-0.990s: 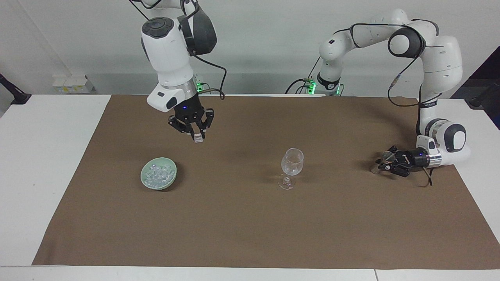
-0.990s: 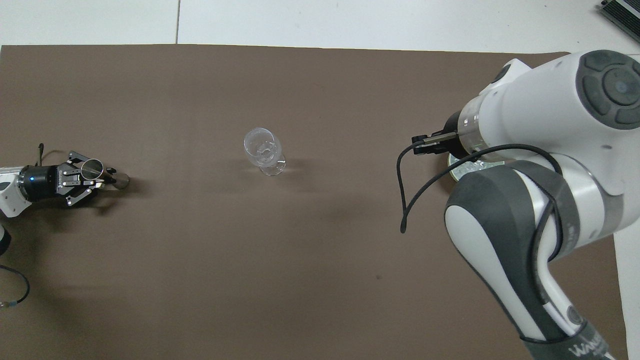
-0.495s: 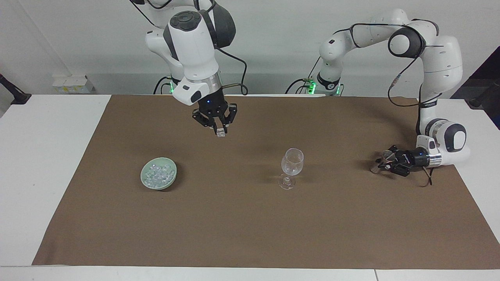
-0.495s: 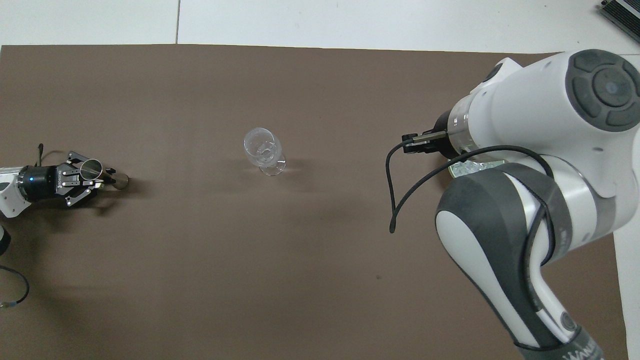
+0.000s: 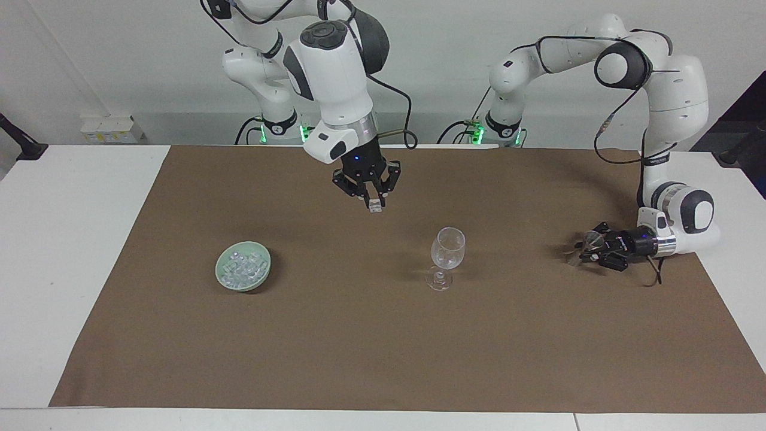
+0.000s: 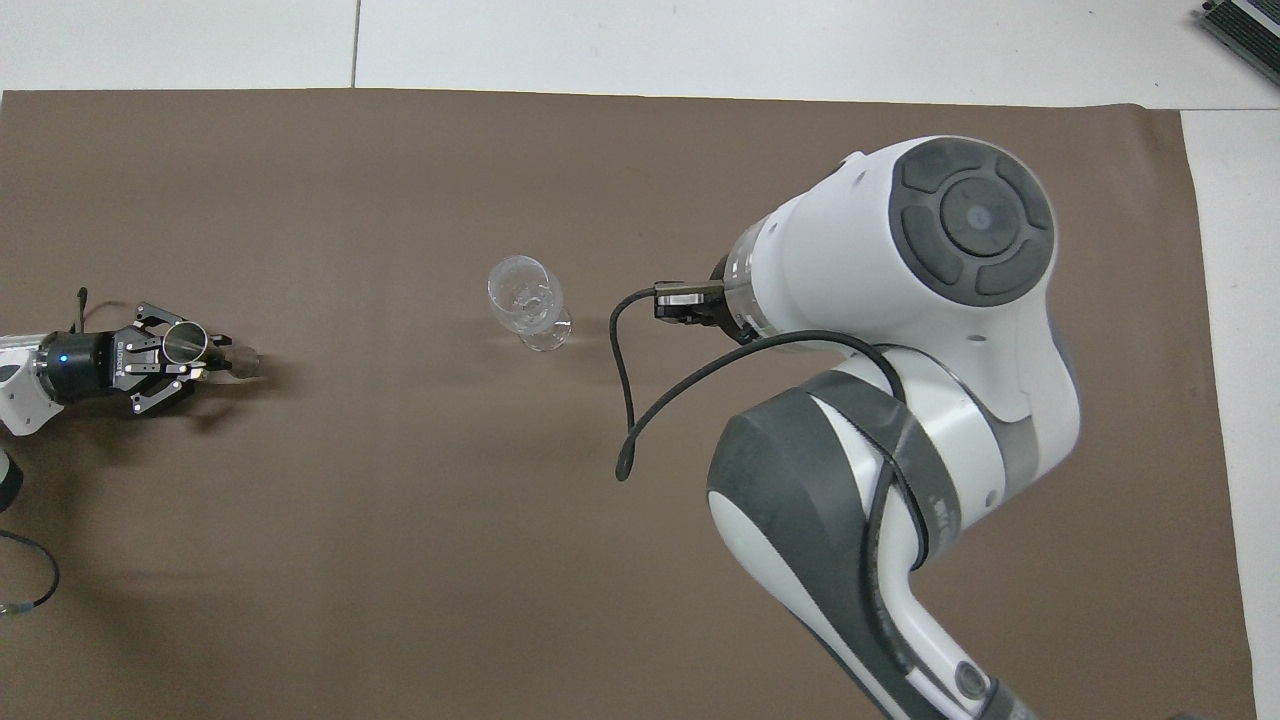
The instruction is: Pour wine and add ice with both arms
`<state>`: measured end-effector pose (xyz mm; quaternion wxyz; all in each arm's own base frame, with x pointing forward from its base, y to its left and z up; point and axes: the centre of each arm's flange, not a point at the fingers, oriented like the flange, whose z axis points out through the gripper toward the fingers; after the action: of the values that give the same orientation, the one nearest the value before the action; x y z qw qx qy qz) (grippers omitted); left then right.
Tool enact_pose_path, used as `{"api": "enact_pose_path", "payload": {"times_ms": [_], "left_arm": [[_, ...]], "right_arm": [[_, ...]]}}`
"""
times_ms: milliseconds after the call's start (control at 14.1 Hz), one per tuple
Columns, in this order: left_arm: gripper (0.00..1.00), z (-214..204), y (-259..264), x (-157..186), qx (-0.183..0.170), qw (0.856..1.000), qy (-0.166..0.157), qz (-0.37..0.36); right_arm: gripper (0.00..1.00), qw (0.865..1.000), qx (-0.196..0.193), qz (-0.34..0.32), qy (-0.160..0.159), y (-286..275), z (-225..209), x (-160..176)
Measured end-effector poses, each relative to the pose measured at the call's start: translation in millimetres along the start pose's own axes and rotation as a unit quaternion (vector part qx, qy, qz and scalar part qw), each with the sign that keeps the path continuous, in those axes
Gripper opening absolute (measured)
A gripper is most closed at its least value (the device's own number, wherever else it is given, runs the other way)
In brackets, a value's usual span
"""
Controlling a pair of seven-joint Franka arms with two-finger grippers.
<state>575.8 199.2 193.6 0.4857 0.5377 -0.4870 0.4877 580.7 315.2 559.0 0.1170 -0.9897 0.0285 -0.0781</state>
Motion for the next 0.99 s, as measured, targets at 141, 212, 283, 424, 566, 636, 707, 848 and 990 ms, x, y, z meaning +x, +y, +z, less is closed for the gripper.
{"api": "enact_pose_path", "payload": {"times_ms": [141,212,283,424,566,636,707,848,990], "left_arm": [[0.46,-2,0,0,0.002,1.000,0.000,0.000],[0.55,-5,0,1,0.004,1.000,-0.001,0.002],[0.68,-8,-1,3,0.006,1.000,-0.002,0.004],[0.72,-17,-3,11,0.010,1.000,-0.009,0.013],[0.72,-29,-6,26,0.008,0.999,-0.027,0.027],[0.72,-35,-7,36,0.003,0.999,-0.042,0.034],[0.69,-43,-9,50,-0.003,0.997,-0.060,0.038],[0.69,-53,-14,90,-0.014,0.994,-0.105,0.026],[0.69,-59,-14,144,-0.021,0.987,-0.161,0.006]], "right_arm": [[0.27,1.000,0.012,0.021,0.009,-14,-2,8],[0.27,0.999,0.017,0.032,0.015,-25,-2,11],[0.27,0.999,0.021,0.041,0.023,-36,0,14],[0.27,0.998,0.025,0.047,0.037,-58,11,14],[0.27,0.997,0.036,0.049,0.041,-74,21,10],[0.27,0.997,0.041,0.050,0.041,-79,25,9],[0.27,0.997,0.043,0.047,0.039,-84,29,7],[0.27,0.997,0.041,0.043,0.042,-95,40,1],[0.27,0.997,0.042,0.041,0.046,-108,54,-6]]}}
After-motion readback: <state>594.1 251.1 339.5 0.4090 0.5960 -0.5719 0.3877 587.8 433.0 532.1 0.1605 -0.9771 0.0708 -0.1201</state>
